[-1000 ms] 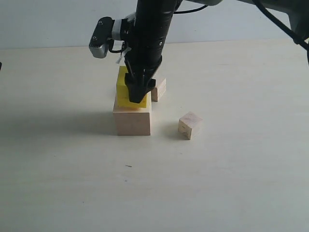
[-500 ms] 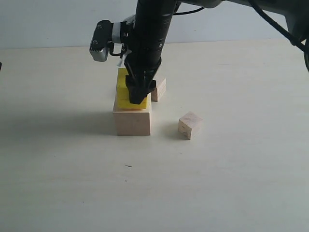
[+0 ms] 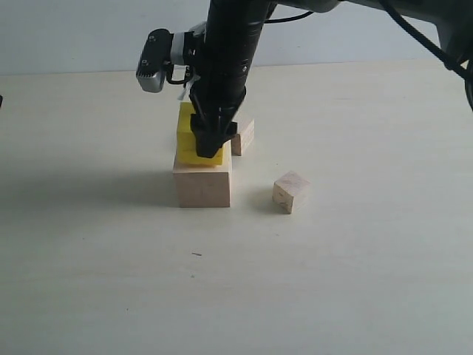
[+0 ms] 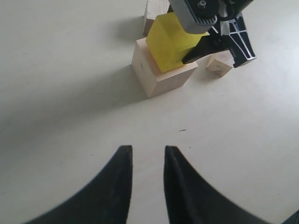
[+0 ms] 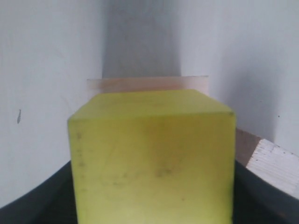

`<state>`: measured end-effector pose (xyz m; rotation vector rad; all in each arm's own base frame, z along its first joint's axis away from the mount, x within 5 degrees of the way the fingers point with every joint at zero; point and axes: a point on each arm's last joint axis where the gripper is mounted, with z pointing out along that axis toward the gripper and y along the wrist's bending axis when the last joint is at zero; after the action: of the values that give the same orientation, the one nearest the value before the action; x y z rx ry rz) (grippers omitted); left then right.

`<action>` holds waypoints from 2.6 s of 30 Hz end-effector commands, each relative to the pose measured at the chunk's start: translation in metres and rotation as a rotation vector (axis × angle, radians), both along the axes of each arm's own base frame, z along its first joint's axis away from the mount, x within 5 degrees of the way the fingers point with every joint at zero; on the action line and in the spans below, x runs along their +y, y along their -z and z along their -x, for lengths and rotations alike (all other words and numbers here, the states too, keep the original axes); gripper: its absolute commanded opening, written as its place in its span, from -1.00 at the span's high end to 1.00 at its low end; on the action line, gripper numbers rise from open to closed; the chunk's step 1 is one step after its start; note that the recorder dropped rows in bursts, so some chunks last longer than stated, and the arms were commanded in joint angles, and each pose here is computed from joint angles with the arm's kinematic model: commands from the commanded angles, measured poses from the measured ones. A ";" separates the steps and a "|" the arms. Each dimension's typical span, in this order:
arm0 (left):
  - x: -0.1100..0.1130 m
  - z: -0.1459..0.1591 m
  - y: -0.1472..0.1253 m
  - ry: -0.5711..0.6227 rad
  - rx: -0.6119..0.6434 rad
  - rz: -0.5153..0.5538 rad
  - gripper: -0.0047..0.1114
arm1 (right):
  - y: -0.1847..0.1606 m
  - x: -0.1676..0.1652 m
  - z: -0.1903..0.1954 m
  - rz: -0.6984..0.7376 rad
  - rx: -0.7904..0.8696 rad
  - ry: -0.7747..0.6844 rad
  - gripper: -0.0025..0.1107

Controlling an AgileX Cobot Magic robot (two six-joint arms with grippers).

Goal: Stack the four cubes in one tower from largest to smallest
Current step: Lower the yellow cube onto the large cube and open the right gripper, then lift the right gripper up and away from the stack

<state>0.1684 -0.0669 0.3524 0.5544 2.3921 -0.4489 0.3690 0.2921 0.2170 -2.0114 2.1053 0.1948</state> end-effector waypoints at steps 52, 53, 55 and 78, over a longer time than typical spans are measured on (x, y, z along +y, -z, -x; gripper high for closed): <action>0.000 0.001 0.000 0.010 -0.004 -0.003 0.47 | -0.085 -0.030 0.005 0.008 -0.267 0.251 -0.52; 0.000 0.001 0.000 0.010 -0.004 -0.003 0.47 | -0.086 -0.032 0.003 0.017 -0.291 0.283 -0.52; 0.000 0.001 0.000 0.010 -0.004 -0.003 0.47 | -0.085 -0.038 -0.001 0.072 -0.331 0.291 -0.52; 0.000 0.002 0.001 0.012 0.015 0.005 0.47 | -0.061 -0.216 -0.104 -0.349 -0.168 0.931 -0.52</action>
<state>0.1672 -0.0669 0.3516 0.5771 2.4006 -0.4472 0.4662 0.0814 0.2859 -0.7781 2.4317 0.1027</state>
